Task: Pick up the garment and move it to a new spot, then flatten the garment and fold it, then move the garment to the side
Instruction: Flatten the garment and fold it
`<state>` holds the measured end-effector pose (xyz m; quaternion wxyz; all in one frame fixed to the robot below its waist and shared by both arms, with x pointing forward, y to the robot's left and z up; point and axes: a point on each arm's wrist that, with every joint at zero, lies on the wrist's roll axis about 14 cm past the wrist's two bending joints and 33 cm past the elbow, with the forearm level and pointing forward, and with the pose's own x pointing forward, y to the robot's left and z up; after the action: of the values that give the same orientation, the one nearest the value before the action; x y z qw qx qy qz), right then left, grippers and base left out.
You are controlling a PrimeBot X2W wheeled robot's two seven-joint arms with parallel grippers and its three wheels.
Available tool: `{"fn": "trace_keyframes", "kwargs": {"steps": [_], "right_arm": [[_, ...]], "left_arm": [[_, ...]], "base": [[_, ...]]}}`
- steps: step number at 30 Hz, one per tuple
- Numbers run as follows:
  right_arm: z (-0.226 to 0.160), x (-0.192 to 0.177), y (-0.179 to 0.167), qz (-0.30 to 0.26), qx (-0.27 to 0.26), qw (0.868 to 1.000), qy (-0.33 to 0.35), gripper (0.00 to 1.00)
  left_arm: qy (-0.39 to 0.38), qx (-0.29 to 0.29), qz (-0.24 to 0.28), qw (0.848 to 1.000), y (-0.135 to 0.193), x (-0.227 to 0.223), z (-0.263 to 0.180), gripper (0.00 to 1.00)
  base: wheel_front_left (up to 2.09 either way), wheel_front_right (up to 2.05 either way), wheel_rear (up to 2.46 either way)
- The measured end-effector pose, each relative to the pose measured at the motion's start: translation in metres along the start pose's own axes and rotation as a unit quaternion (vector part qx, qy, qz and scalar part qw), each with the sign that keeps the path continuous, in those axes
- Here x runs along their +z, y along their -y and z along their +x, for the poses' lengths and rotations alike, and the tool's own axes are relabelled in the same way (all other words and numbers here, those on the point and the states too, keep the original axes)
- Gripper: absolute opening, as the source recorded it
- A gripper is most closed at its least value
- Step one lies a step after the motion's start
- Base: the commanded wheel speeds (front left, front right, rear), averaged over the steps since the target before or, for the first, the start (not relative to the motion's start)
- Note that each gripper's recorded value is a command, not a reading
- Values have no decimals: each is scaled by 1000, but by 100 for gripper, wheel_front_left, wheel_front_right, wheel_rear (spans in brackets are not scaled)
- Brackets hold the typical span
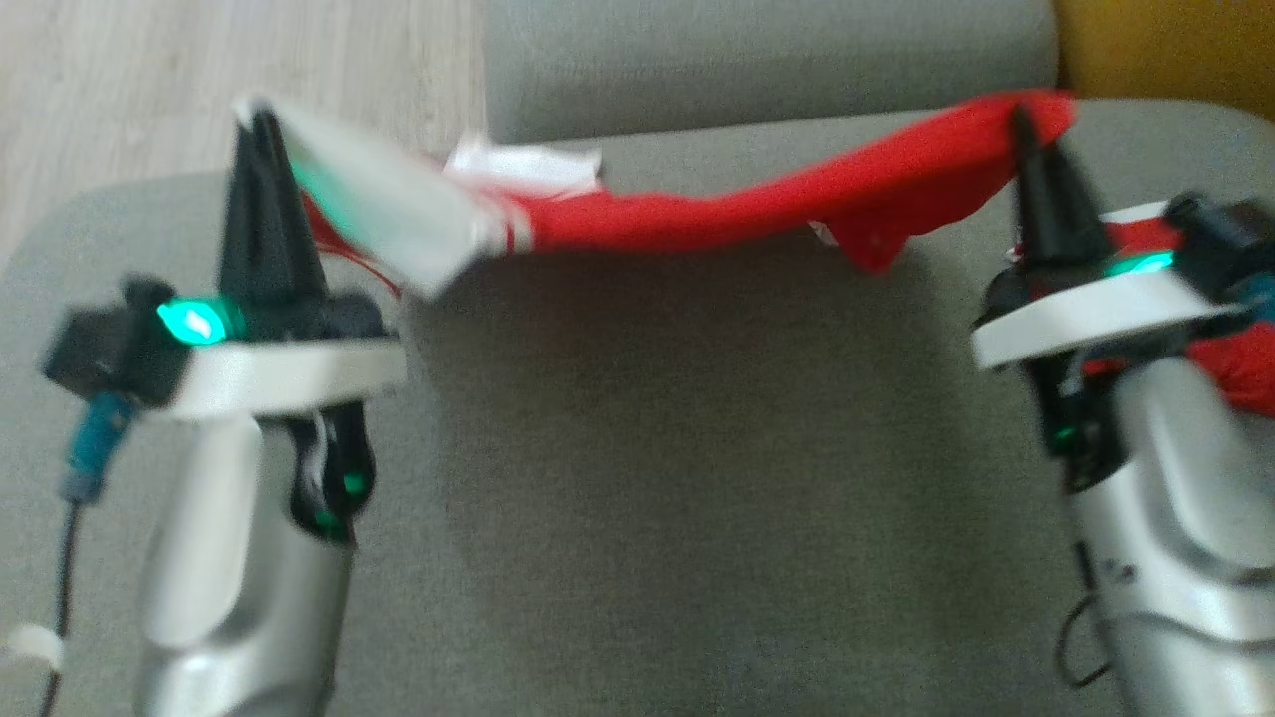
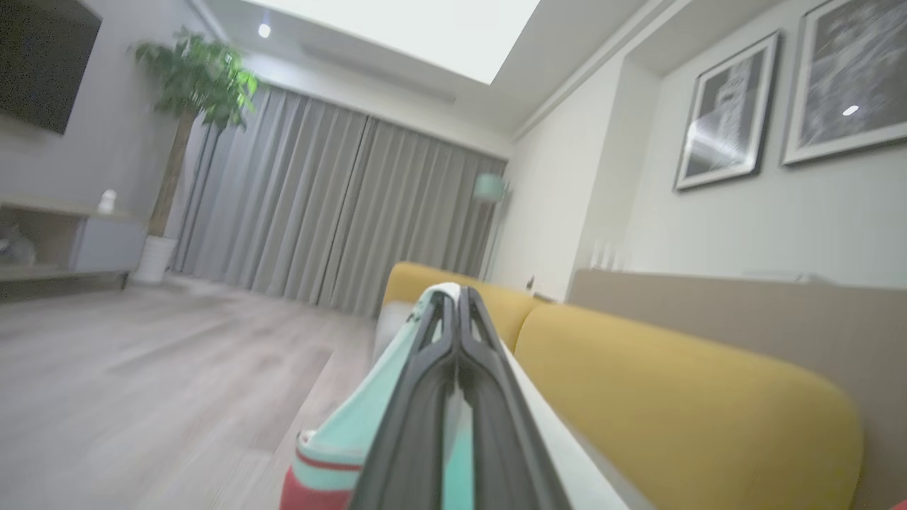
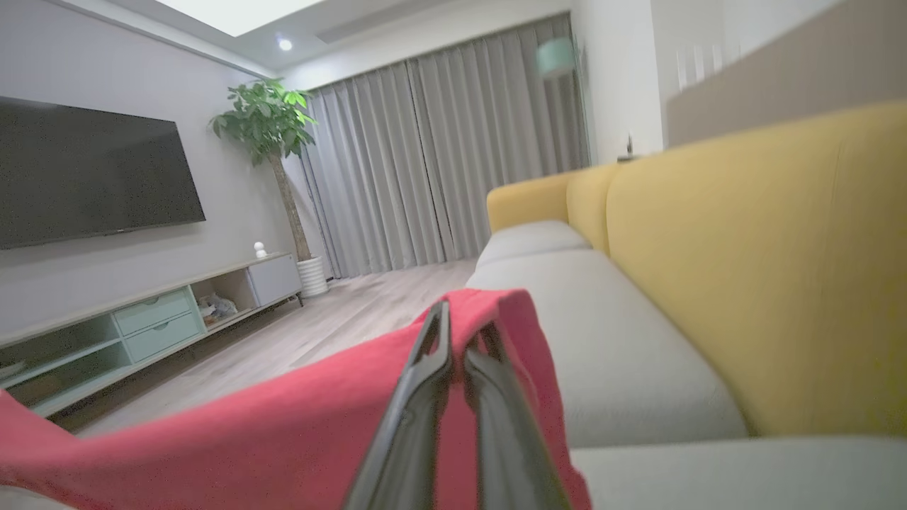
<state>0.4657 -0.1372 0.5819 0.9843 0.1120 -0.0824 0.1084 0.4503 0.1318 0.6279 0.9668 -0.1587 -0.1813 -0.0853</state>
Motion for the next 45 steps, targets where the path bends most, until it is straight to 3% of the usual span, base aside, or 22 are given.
{"fn": "trace_keyframes", "kwargs": {"steps": [7, 13, 16, 20, 26, 32, 36, 41, 45], "right_arm": [[-13, 109, -14, -75, 38, 991, 107, 0], [-34, 156, -25, -96, 47, 983, 150, 0], [-36, 151, -18, -96, 36, 986, 134, 0], [-17, 128, -5, -91, 22, 991, 92, 0], [48, 103, 12, -90, 24, 995, 44, 0], [128, 82, 29, -89, 22, 996, 13, 0], [164, 89, 33, -90, 22, 994, 53, 0], [189, 94, 27, -84, 25, 991, 96, 0], [186, 49, 26, -90, 31, 994, 45, 0]], "left_arm": [[155, -54, -19, 986, 50, 124, 20, 0], [164, -61, -28, 984, 58, 157, 8, 0], [143, -46, -23, 988, 43, 153, 9, 0], [46, -40, 7, 998, 21, 105, 29, 0], [-23, -42, 32, 998, -6, 59, 93, 0], [-24, -45, 46, 998, -22, 43, 165, 0], [28, -32, 60, 997, -32, 65, 200, 0], [95, -32, 86, 991, -39, 88, 211, 0], [58, -31, 84, 994, -45, 54, 204, 0]], "base": [[0, 0, 0], [0, 0, 0], [0, 0, 0], [0, 0, 0], [0, 0, 0], [0, 0, 0], [0, 0, 0], [0, 0, 0], [0, 0, 0]]}}
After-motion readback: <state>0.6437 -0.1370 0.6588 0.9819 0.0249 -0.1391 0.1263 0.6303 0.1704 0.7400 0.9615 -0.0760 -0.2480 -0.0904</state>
